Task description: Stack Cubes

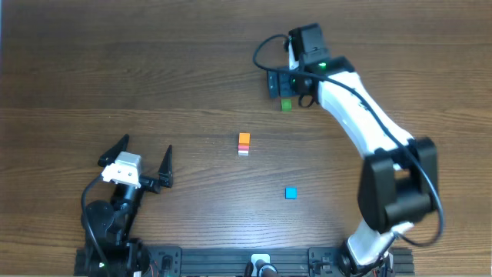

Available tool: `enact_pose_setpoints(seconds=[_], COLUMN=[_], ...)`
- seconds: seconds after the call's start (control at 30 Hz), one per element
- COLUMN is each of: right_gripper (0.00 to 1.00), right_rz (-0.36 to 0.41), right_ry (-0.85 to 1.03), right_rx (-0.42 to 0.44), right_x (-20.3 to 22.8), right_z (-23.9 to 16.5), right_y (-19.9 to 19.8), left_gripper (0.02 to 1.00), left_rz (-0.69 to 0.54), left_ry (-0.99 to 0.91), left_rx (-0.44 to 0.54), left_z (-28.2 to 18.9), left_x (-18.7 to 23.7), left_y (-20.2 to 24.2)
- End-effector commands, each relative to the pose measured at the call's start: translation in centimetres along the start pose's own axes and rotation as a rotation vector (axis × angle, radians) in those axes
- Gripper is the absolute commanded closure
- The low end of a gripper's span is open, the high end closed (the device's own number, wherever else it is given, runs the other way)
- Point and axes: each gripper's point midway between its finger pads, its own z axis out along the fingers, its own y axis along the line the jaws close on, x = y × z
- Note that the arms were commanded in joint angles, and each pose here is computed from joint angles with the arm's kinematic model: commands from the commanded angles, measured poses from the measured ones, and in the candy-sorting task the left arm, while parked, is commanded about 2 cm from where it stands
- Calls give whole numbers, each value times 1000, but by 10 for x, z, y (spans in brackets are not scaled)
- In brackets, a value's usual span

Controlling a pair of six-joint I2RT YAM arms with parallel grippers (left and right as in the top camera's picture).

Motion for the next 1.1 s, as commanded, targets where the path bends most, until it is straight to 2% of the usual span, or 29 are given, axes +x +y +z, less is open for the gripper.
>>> enact_pose_setpoints(seconds=[0.03, 0.33, 0.6, 0.67, 0.87, 0.97, 1.1], right_gripper=[7, 9, 9, 64, 378, 406, 492], right_rz=[33, 46, 65, 61, 48, 48, 48], right_ry=[52, 114, 174, 175, 175, 174, 173], right_rx=[21, 111, 132, 131, 127, 126, 126], right_x=[9, 28, 44, 45, 46, 46, 45], right_z=[20, 45, 55, 55, 55, 55, 55], right_y=[4, -5, -6, -5, 1, 1, 1], left_gripper=[18, 20, 18, 18, 18, 23, 20], left_rz=[11, 11, 11, 11, 11, 11, 11], left_ry=[-2, -2, -2, -2, -2, -2, -2], left_rx=[6, 6, 6, 5, 6, 5, 6], left_z=[0, 0, 0, 0, 0, 0, 0], left_x=[1, 1, 1, 1, 1, 1, 1], left_y=[-1, -1, -1, -1, -1, -1, -1])
